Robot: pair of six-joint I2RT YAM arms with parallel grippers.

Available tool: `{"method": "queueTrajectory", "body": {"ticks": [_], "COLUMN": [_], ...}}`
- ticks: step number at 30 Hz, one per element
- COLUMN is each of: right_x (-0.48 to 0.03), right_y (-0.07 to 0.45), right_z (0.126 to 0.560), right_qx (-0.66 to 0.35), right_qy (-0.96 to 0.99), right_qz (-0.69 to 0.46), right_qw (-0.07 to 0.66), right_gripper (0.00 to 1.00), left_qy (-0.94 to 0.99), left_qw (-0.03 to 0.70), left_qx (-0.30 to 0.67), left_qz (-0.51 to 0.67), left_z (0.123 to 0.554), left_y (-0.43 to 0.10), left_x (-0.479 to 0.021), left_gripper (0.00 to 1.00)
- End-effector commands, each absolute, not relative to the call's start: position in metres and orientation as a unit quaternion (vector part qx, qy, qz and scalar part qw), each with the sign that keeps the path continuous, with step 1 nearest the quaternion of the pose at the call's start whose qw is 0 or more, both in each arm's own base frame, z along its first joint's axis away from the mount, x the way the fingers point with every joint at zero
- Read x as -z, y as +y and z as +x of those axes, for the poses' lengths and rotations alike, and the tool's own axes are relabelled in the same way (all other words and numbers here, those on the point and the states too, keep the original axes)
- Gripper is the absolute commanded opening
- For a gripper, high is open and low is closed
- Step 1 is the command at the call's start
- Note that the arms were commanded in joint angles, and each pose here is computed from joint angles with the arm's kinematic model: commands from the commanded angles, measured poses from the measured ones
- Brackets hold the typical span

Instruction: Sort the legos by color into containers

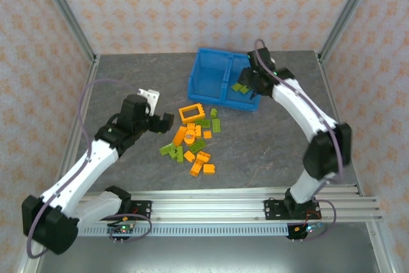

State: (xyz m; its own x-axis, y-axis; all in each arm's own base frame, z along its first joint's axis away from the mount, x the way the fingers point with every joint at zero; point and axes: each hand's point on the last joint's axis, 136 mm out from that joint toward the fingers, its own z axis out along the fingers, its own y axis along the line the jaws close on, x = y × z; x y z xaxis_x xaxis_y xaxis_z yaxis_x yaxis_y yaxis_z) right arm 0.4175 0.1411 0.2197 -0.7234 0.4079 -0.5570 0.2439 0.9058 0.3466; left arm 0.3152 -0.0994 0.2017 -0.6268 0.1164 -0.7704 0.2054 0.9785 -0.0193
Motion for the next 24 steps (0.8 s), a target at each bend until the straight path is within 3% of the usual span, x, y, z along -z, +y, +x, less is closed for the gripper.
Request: {"method": "queueTrajectory", "body": {"ticks": [1, 5, 9, 14, 24], "right_x": [-0.234, -0.235, -0.241, -0.242, -0.232], "right_y": [0.142, 0.136, 0.129, 0.119, 0.107], "right_z": [0.367, 0.31, 0.266, 0.232, 0.215], "right_qx": [-0.163, -0.2, -0.225, -0.223, -0.204], "right_qy": [0.917, 0.915, 0.914, 0.92, 0.927], "right_qz": [0.164, 0.156, 0.148, 0.148, 0.159], "right_qw": [0.325, 0.313, 0.302, 0.287, 0.273], "right_gripper": [0.68, 0.89, 1.0, 0.99, 0.99], "left_qy": [0.93, 0.941, 0.94, 0.951, 0.957], "left_qw": [0.361, 0.316, 0.297, 0.249, 0.181], "left_qx": [0.043, 0.072, 0.086, 0.074, 0.095], "left_qz": [-0.042, -0.096, -0.145, -0.165, -0.206], "left_z": [0.323, 0.346, 0.366, 0.386, 0.405], "left_y": [-0.087, -0.105, -0.114, -0.125, -0.149], "left_x": [-0.196, -0.172, -0.153, -0.12, -0.06], "left_gripper": [0.96, 0.93, 0.86, 0.77, 0.6]}}
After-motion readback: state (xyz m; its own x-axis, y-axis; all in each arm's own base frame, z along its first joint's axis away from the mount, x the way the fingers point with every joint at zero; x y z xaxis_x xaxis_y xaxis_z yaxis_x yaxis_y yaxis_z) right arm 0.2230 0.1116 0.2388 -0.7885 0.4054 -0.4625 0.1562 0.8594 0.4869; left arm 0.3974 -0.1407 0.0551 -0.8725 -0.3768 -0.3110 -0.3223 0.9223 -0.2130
